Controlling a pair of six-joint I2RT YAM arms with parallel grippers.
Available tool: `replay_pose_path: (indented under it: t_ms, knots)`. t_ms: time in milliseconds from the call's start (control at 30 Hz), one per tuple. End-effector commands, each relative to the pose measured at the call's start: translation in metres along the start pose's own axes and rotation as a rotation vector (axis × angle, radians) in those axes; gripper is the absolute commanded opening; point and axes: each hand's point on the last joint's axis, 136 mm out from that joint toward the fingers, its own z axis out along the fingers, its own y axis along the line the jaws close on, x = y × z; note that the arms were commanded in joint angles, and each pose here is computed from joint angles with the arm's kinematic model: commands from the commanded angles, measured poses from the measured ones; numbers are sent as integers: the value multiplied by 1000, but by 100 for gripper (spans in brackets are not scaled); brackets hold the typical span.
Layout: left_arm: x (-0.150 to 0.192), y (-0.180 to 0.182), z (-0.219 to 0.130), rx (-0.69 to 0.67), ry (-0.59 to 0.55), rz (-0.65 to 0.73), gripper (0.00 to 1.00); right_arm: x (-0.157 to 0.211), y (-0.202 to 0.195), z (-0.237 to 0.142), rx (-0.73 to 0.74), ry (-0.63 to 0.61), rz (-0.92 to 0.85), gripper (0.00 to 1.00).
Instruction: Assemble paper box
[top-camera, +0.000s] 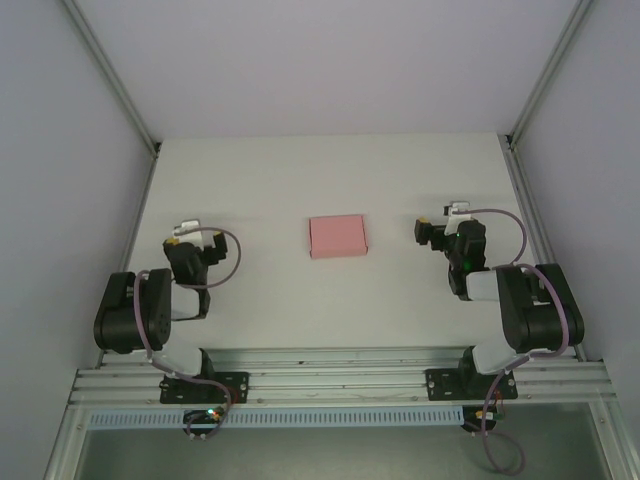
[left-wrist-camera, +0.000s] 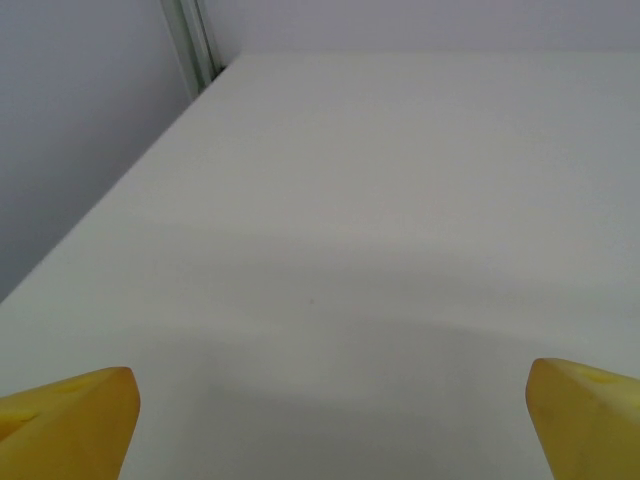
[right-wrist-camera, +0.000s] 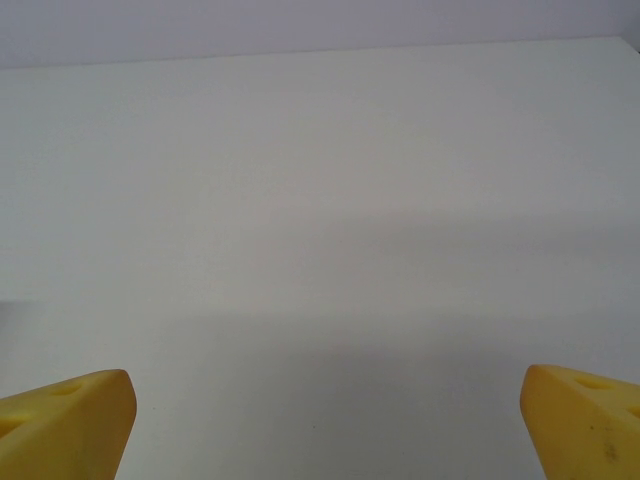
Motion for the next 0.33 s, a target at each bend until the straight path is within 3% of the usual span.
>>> replay_pose_path:
  t_ms: [0,300]
  knots:
    - [-11,-1,-1,9,-53,4,100,-7,1,1,-3,-24,-11,100]
    - [-12,8,2,-49,-37,-11,100,-6,2,1,-3,-22,-12,100]
